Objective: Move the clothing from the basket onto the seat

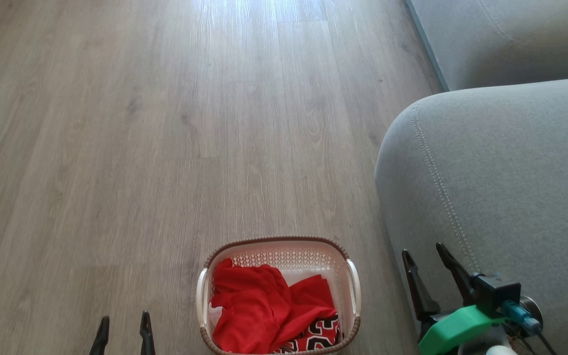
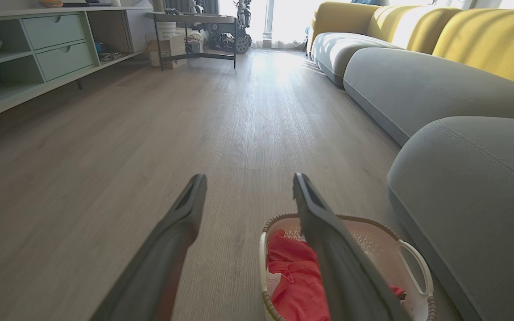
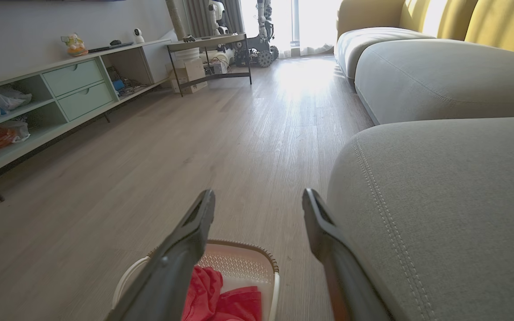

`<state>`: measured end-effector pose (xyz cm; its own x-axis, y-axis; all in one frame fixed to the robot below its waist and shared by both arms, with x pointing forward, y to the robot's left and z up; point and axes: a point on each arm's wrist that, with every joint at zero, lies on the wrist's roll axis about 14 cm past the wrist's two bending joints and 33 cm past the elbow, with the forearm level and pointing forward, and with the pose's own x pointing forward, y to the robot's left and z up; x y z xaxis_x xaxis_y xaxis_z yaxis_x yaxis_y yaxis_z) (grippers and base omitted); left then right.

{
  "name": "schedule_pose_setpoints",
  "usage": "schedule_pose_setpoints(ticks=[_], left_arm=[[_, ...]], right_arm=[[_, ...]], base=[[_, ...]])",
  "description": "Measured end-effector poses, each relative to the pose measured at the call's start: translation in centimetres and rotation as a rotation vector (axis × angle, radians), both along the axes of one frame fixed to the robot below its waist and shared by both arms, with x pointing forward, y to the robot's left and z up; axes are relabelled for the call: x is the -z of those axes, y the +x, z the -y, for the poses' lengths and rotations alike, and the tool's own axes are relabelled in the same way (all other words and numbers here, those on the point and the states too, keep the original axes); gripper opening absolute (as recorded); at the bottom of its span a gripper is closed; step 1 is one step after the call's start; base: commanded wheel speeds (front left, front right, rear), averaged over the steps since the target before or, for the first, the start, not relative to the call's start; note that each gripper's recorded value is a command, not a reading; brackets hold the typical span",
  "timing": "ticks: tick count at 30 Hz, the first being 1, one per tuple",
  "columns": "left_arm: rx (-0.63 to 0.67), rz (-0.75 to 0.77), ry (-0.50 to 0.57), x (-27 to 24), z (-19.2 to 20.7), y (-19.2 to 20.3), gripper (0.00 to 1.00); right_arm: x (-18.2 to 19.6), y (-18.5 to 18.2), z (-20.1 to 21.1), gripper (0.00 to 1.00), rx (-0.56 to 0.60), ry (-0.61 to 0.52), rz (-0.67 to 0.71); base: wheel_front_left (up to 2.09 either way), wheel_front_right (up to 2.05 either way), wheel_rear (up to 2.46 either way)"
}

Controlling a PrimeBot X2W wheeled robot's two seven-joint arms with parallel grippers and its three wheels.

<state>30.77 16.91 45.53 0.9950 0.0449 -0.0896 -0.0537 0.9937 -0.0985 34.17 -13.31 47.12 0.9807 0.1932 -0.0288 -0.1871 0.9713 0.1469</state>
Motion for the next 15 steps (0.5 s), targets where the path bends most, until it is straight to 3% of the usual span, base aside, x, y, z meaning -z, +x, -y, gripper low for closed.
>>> schedule_pose_setpoints(ticks=[15], left_arm=[[-0.003,-0.017,0.001,0.46,-0.12,0.06,1.00]], right_arm=[[0.45,0.13,0.02,1.00,0.001,0.000,-0.015]], base=[[0.00,0.00,0.00]])
